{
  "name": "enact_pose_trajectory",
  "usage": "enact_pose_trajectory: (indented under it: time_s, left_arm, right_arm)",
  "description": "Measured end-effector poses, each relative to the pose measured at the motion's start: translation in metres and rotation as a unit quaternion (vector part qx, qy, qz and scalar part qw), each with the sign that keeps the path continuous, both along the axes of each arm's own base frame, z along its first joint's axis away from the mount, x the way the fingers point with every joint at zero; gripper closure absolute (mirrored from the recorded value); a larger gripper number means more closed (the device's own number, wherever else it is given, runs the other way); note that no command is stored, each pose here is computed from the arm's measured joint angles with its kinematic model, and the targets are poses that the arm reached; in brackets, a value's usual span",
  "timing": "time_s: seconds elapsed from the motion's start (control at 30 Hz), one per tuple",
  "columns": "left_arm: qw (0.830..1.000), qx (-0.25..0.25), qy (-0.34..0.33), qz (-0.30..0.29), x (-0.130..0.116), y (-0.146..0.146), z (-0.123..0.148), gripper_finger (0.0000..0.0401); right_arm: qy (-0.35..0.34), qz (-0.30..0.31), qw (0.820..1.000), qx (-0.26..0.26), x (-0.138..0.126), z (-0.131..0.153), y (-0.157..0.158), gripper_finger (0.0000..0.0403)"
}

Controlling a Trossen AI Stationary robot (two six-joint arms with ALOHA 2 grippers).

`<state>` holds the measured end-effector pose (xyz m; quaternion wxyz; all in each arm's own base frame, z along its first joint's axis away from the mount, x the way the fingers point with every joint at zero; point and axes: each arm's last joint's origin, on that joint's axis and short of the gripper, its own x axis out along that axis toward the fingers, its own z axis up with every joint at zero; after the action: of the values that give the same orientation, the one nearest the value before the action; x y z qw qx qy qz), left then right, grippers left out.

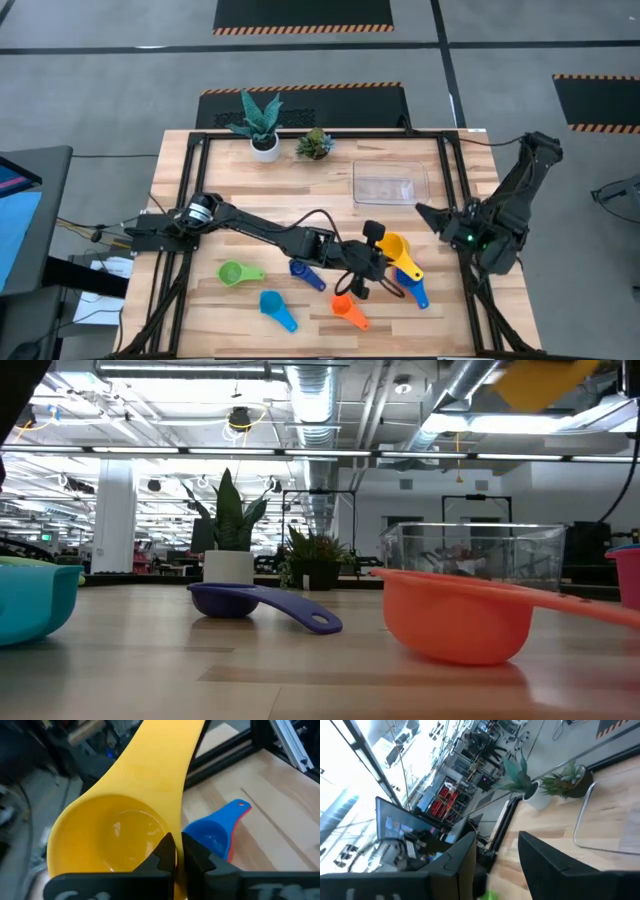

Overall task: Nest measuring cups in basket
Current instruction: Stack the yellow nest measuring cup on the blue nest measuring cup

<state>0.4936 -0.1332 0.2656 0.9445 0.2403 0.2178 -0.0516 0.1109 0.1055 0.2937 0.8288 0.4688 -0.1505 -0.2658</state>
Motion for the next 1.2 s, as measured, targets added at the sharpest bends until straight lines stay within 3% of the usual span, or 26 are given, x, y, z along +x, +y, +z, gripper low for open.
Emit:
enact_pose_trajectory:
  time_s: [0.2,0.37,0.5,0.9,1.07,1.2]
  left_arm:
    - [0.999,-0.026,0.033,-0.009,0.026,-0.014,-0.029,0.0401]
    - [0.997,-0.034,0.043,-0.050,0.047,-0.033,-0.032,0.0401]
    - [0.994,-0.050,0.051,-0.081,0.048,-0.040,-0.050,0.0401]
    - [0.991,-0.112,0.047,-0.057,0.059,-0.011,-0.049,0.0401]
    - [0.991,-0.103,0.057,-0.068,0.061,0.003,-0.051,0.0401]
    - [0.990,-0.094,0.068,-0.080,0.058,-0.003,-0.053,0.0401]
  right_arm:
    - [-0.012,-0.008,1.000,0.017,-0.005,0.006,-0.010,0.0236]
    - [-0.008,-0.007,1.000,0.012,-0.008,0.010,-0.015,0.0234]
    - [-0.005,0.002,1.000,0.012,-0.011,0.013,-0.019,0.0236]
    - [0.007,0.021,1.000,0.005,-0.014,0.016,-0.022,0.0236]
    - [0.007,0.021,1.000,0.005,-0.014,0.016,-0.022,0.0235]
    - [0.007,0.022,1.000,0.005,-0.014,0.016,-0.022,0.0234]
